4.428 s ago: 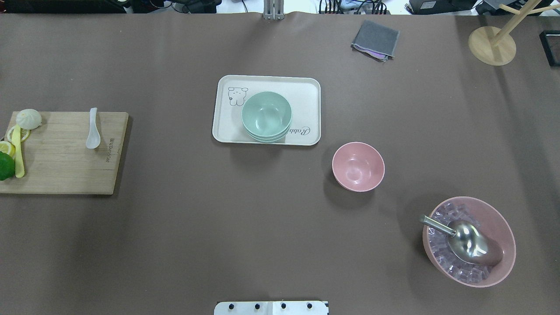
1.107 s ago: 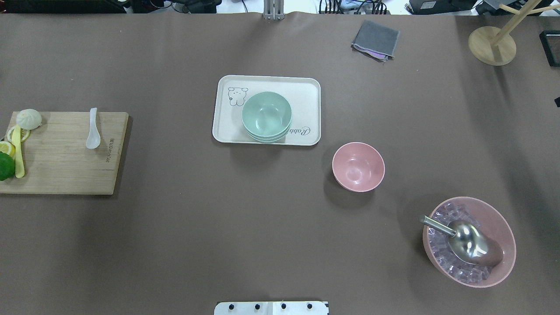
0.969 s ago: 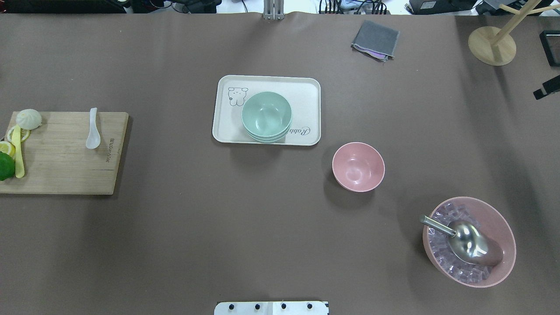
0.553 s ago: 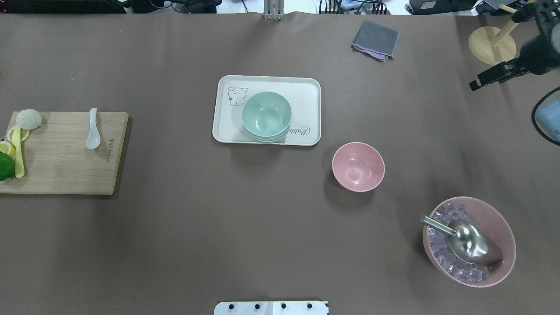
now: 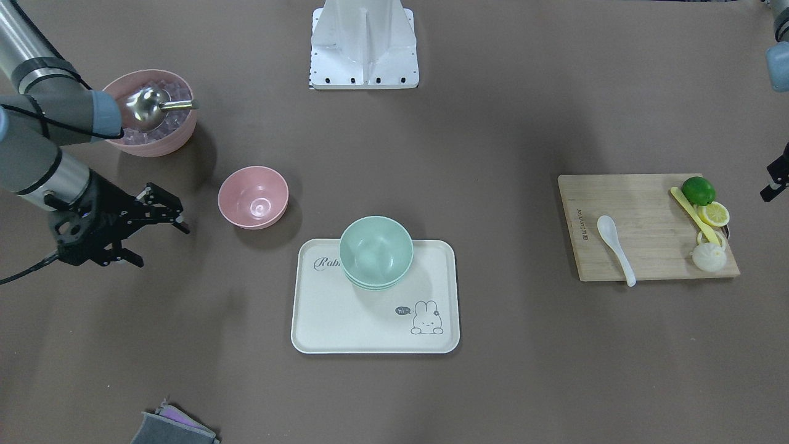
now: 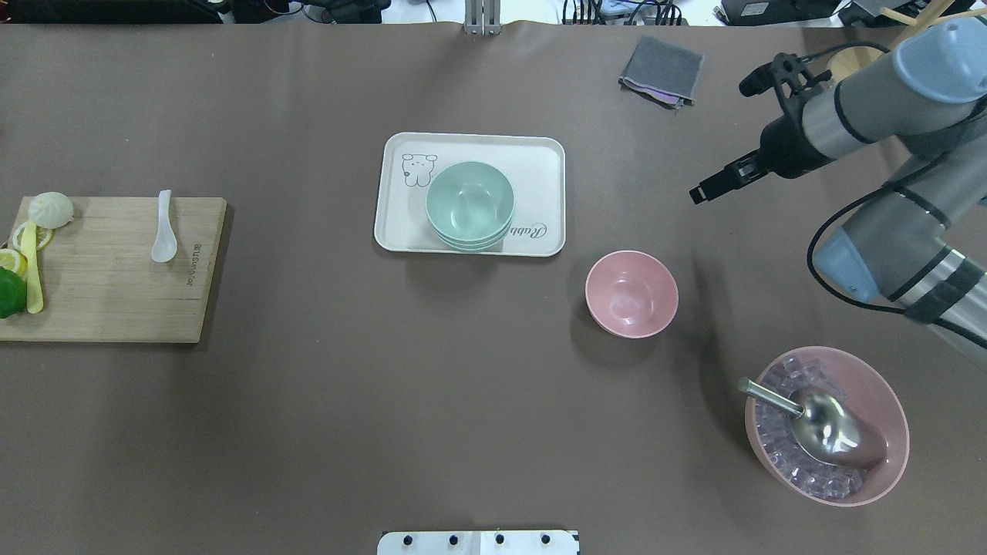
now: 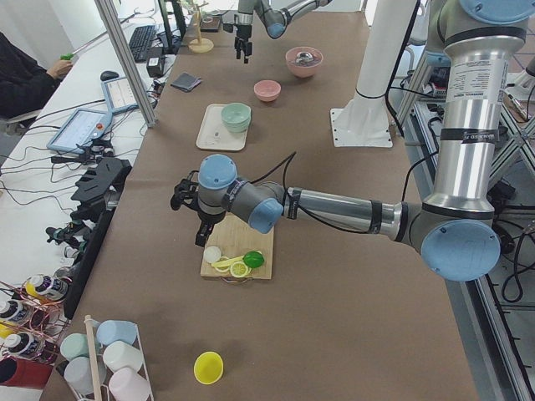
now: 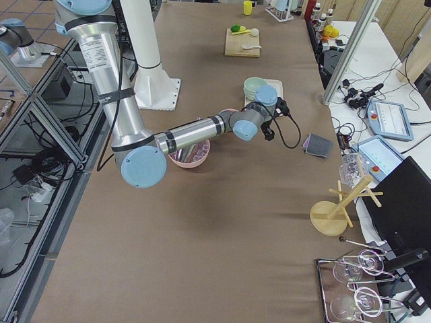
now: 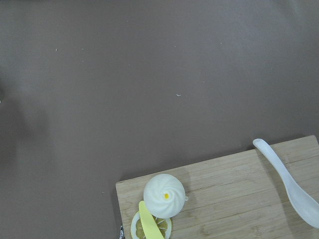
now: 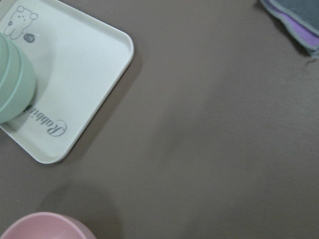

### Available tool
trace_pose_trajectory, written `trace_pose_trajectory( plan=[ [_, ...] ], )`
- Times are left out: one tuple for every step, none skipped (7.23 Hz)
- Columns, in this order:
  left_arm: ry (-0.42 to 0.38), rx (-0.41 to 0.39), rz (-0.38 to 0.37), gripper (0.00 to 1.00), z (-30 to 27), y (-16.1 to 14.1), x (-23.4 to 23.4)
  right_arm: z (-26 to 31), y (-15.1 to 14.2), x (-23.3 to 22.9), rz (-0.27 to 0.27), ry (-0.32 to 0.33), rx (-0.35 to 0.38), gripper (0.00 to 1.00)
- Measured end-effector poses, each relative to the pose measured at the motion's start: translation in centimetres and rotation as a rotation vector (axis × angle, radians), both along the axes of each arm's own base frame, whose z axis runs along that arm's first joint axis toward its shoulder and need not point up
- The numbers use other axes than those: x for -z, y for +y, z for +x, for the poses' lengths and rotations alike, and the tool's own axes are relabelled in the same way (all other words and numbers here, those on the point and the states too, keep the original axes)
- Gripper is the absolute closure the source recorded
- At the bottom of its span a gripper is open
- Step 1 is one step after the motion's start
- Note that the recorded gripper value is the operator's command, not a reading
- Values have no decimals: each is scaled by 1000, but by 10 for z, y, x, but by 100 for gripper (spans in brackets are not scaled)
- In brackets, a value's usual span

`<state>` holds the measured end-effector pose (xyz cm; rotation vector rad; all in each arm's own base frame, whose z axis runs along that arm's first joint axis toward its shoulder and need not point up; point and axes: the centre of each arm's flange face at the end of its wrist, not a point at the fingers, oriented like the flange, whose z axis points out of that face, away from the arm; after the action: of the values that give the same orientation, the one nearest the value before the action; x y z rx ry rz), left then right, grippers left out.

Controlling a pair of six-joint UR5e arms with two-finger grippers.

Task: Stack pink bowl on green and place spoon
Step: 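Move the right gripper down to the rim of the pink bowl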

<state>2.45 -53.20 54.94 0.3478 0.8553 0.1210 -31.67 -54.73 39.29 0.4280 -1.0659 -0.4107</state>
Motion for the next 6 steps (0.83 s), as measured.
trace_pose_trajectory(
  plan=[
    [0,-1,-1,2,1,0,-1,-23,14,8,4,-24,8,0],
    [0,-3,-2,2,1,1,-1,-43,27,10,8,-34,24,1],
    [1,-6,-2,2,2,1,-1,-64,41,8,11,-30,45,17],
    [2,-9,-2,2,4,1,-1,-85,56,2,9,-17,71,38],
    [2,-12,-2,2,5,1,-1,-100,69,-7,3,-2,92,60],
    [2,-13,-1,2,6,1,-1,-106,76,-14,-2,7,104,83]
  ],
)
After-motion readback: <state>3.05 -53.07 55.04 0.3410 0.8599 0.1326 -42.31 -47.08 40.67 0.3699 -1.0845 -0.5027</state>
